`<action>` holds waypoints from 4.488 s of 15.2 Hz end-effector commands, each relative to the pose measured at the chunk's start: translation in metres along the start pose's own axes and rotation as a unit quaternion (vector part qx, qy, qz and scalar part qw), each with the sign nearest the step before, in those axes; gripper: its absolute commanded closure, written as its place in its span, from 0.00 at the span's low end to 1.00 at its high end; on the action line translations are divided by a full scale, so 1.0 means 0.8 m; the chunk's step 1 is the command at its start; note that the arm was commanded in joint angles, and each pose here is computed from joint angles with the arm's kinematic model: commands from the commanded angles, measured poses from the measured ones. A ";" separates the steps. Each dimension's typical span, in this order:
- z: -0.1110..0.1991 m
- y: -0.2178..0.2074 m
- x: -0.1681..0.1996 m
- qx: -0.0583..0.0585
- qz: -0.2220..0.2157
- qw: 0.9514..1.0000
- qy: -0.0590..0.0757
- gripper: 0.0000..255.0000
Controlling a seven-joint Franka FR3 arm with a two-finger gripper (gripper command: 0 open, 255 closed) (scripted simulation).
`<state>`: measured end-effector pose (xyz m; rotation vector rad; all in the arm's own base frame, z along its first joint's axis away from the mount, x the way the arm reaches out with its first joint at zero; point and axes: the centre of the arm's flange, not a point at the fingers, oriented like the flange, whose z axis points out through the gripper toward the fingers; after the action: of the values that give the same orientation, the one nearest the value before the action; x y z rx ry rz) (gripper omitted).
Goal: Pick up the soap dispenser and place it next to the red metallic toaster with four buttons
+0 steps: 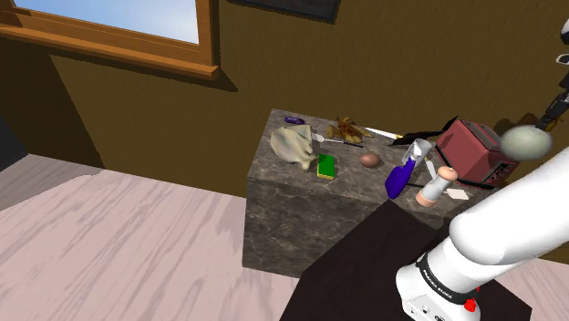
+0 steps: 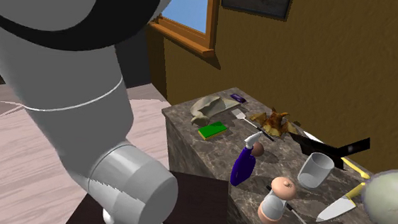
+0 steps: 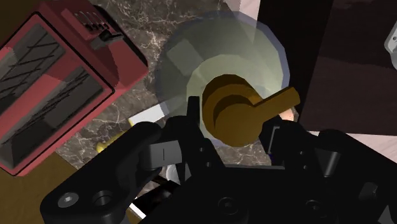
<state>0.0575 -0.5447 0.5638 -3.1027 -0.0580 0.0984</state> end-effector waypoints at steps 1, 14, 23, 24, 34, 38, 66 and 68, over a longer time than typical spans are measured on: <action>0.000 0.021 -0.027 -0.001 -0.002 1.000 0.000 1.00; 0.043 0.090 -0.119 -0.001 -0.002 1.000 0.000 1.00; 0.102 0.092 -0.115 -0.001 -0.002 1.000 0.000 1.00; 0.108 0.092 -0.115 -0.001 -0.002 1.000 0.000 1.00; 0.174 0.095 -0.110 -0.001 -0.002 1.000 0.000 1.00; 0.201 0.096 -0.109 -0.001 -0.002 1.000 0.000 1.00; 0.332 0.101 -0.101 -0.001 -0.002 1.000 0.000 0.00; 0.332 0.101 -0.101 -0.001 -0.002 1.000 0.000 0.00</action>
<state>-0.0368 -0.6189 0.3008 -3.1049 -0.0653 0.0994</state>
